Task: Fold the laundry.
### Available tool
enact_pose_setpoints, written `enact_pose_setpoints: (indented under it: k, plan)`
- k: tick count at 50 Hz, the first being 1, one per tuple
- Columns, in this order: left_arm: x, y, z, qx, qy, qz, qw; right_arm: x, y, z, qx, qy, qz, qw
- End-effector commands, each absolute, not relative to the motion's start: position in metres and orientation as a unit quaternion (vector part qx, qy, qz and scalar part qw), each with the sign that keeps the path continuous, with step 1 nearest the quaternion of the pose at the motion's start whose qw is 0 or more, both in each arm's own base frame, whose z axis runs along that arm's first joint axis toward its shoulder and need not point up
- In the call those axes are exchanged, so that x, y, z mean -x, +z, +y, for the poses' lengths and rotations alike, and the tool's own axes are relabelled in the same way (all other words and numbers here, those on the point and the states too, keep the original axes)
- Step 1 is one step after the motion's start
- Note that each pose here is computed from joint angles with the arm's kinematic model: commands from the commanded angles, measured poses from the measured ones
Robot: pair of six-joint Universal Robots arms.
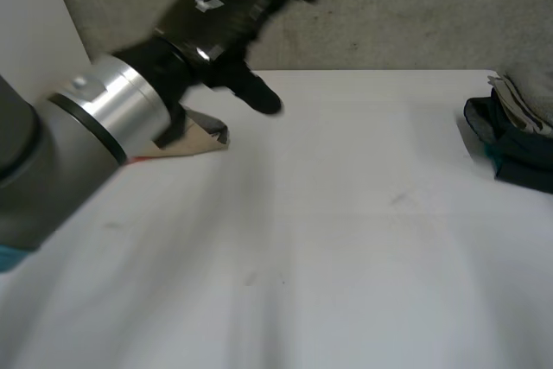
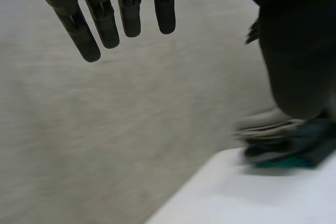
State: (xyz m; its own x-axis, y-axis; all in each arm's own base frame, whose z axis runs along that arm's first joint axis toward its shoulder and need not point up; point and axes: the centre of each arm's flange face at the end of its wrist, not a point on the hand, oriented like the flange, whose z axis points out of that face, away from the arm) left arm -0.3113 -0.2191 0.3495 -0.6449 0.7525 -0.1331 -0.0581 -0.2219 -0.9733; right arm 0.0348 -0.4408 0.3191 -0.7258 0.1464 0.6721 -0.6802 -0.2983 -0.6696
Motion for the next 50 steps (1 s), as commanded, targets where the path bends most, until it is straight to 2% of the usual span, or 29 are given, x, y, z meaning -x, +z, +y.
enact_pose_setpoints:
  k: [1,4,5,7,8,11,12,16,24,29,36,40,43,46,50]
  plan:
    - [0.243,0.346,-0.306,0.229,0.772,-0.581,0.118,-0.161,0.297,-0.383,-0.338,0.812,-0.458,0.128]
    - [0.218,0.326,-0.341,0.23,0.77,-0.593,0.051,-0.192,0.267,-0.356,-0.369,0.794,-0.476,0.077]
    - [0.203,0.312,-0.363,0.235,0.766,-0.598,0.012,-0.197,0.26,-0.349,-0.375,0.789,-0.483,0.067]
    - [0.192,0.293,-0.385,0.245,0.757,-0.605,-0.02,-0.21,0.238,-0.331,-0.388,0.77,-0.504,0.04]
    - [0.182,0.27,-0.407,0.259,0.746,-0.612,-0.049,-0.213,0.231,-0.326,-0.392,0.764,-0.511,0.032]
    - [0.169,0.239,-0.434,0.281,0.731,-0.617,-0.077,-0.22,0.21,-0.309,-0.404,0.743,-0.533,0.012]
    - [0.162,0.219,-0.452,0.298,0.723,-0.616,-0.09,-0.219,0.206,-0.307,-0.404,0.739,-0.539,0.01]
    - [0.148,0.178,-0.481,0.319,0.708,-0.622,-0.102,-0.217,0.192,-0.298,-0.405,0.723,-0.56,0.002]
    - [0.139,0.132,-0.506,0.319,0.699,-0.632,-0.099,-0.209,0.177,-0.29,-0.402,0.7,-0.59,-0.001]
    - [0.14,0.122,-0.507,0.318,0.695,-0.638,-0.098,-0.197,0.174,-0.296,-0.391,0.694,-0.604,0.01]
    - [0.146,0.124,-0.505,0.32,0.699,-0.632,-0.097,-0.189,0.174,-0.301,-0.382,0.693,-0.611,0.018]
    - [0.156,0.138,-0.497,0.321,0.711,-0.619,-0.093,-0.188,0.174,-0.302,-0.379,0.693,-0.612,0.018]
    - [0.171,0.16,-0.484,0.315,0.725,-0.609,-0.07,-0.188,0.175,-0.302,-0.379,0.694,-0.612,0.019]
    - [0.17,0.19,-0.481,0.283,0.754,-0.591,-0.05,-0.187,0.176,-0.302,-0.377,0.695,-0.613,0.021]
    - [0.169,0.191,-0.48,0.258,0.759,-0.597,-0.014,-0.185,0.175,-0.303,-0.375,0.694,-0.614,0.023]
